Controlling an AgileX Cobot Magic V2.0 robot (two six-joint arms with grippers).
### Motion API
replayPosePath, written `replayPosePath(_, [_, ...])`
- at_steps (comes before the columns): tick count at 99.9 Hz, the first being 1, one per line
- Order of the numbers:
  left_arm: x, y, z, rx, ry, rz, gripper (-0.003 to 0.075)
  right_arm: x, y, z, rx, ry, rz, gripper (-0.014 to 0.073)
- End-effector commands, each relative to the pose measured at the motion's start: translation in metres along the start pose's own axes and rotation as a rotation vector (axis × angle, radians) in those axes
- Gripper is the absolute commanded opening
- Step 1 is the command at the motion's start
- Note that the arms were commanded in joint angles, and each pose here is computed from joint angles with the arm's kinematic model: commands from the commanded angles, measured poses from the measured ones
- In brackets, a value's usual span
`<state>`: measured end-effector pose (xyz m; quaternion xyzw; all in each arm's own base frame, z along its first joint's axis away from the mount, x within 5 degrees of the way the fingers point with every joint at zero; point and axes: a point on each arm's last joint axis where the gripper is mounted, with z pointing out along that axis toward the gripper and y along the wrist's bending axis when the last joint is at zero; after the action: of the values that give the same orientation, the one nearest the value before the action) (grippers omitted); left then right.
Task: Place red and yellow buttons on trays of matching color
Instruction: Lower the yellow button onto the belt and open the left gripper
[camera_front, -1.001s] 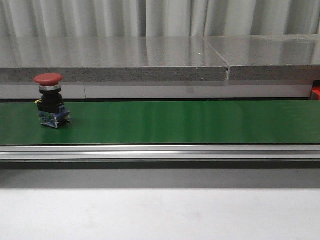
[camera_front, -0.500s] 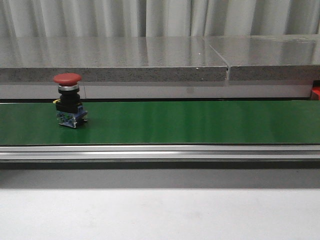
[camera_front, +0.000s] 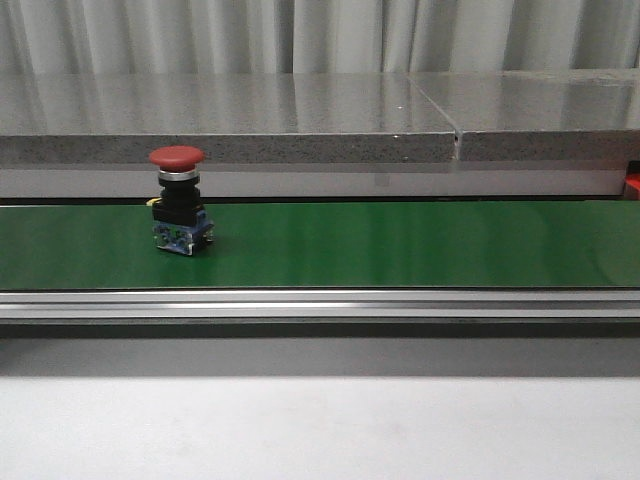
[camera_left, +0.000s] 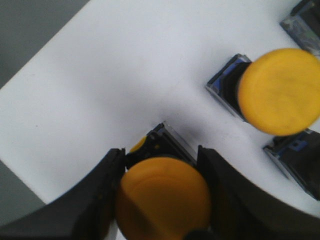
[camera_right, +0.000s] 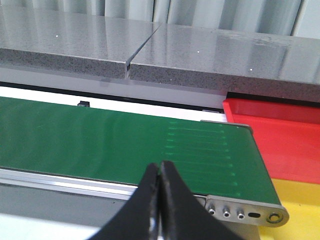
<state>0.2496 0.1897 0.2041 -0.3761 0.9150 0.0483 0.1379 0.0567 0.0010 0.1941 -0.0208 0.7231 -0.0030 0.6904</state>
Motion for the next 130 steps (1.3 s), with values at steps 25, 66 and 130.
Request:
replayPosePath(25, [0.015, -0.015, -0.113, 0.088, -0.317, 0.034, -0.0019, -0.011, 0.0, -0.002, -0.004, -0.103, -0.012, -0.0067])
replayPosePath(66, [0.029, -0.099, -0.143, 0.243, -0.353, 0.334, -0.0019, -0.011, 0.0, -0.002, -0.004, -0.103, -0.012, -0.0067])
replayPosePath(130, [0.023, -0.182, -0.089, 0.298, -0.117, 0.508, -0.0019, -0.011, 0.0, -0.002, -0.004, -0.103, -0.012, -0.0067])
